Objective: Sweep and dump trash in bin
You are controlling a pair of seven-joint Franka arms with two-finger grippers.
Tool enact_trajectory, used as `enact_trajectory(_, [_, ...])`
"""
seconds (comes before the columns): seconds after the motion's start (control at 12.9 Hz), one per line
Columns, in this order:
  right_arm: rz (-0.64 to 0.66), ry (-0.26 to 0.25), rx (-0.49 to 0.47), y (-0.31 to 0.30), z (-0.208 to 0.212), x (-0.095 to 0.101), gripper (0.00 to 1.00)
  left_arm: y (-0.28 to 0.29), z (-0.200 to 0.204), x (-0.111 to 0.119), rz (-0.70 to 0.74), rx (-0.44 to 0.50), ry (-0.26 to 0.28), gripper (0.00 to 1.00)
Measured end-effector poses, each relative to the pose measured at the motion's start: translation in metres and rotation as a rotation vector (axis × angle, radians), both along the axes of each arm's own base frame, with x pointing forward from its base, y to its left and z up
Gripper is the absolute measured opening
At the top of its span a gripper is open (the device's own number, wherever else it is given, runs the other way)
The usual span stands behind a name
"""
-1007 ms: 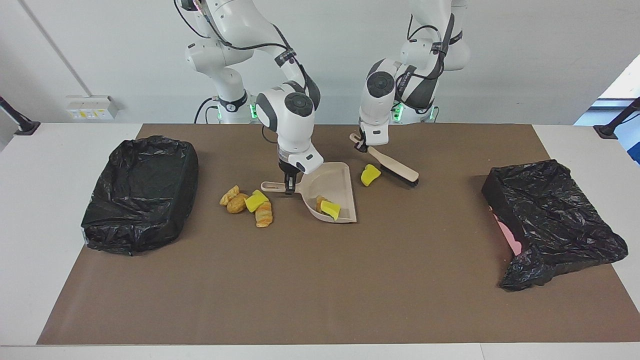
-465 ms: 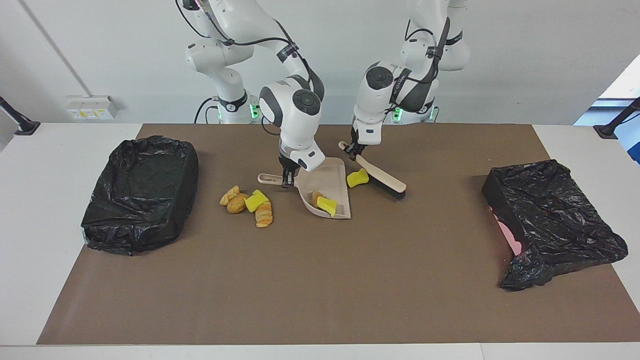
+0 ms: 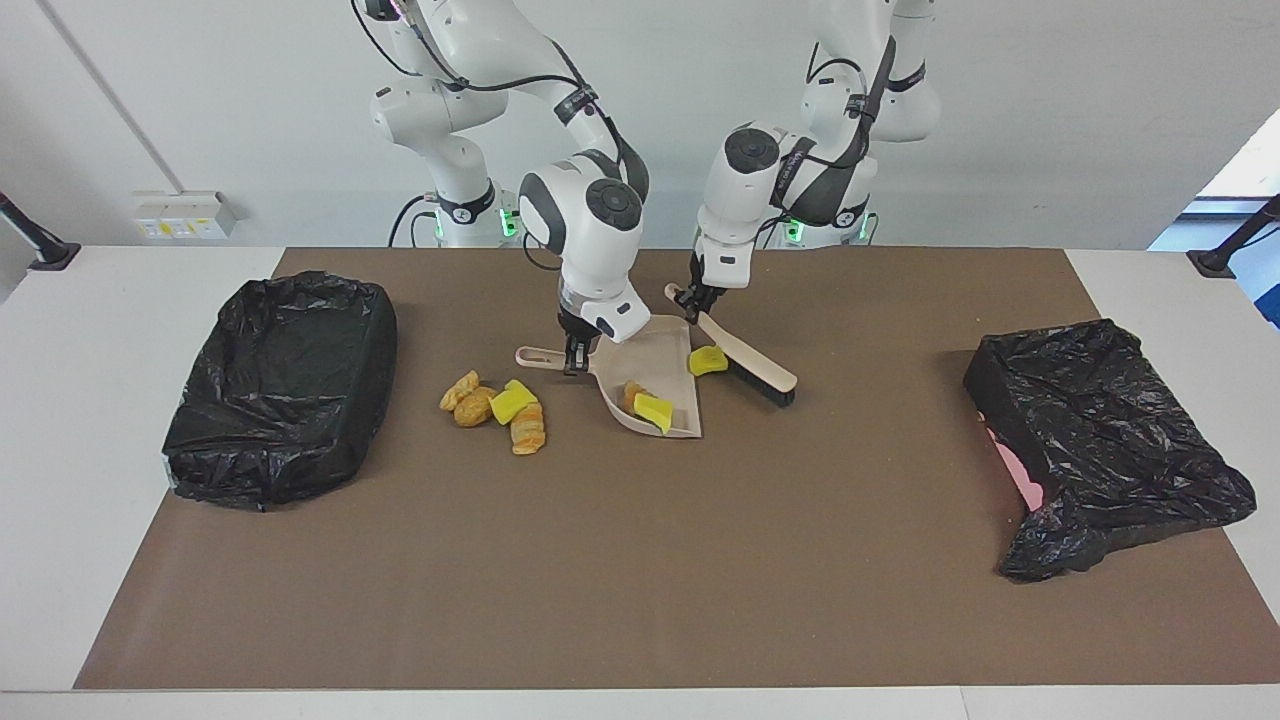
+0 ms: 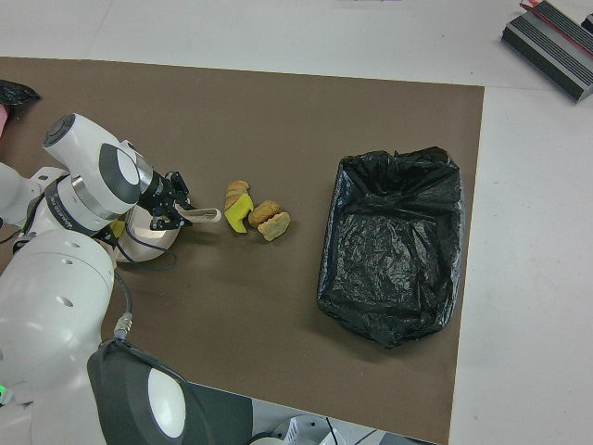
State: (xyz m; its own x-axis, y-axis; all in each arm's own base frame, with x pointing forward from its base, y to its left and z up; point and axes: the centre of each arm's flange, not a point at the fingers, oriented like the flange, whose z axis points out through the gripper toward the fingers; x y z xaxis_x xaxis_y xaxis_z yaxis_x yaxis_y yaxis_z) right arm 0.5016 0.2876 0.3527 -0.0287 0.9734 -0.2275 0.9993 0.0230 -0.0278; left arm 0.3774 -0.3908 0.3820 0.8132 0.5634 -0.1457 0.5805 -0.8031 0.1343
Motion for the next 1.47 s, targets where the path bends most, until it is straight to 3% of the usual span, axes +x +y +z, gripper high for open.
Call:
enact_trajectory(0.39, [0.0,0.0,0.0,0.0,0.0,0.0,0.31,-0.004,0.047,0.058,0.063,-0.115,-0.048,0.26])
enact_trajectory(0.7, [0.0,0.0,0.0,0.0,0.0,0.0,0.31,0.001,0.047,0.061,0.018,-0.096,-0.031,0.26])
enact_trajectory(1.01, [-0.01,-0.002,0.0,0.0,0.0,0.0,0.31,0.03,0.039,0.067,-0.287,-0.043,0.013,0.26])
enact_trajectory(1.47, [-0.126,-0.014,0.024,-0.005,0.004,0.004,0.31,0.082,0.019,0.073,-0.632,-0.024,0.15,0.26])
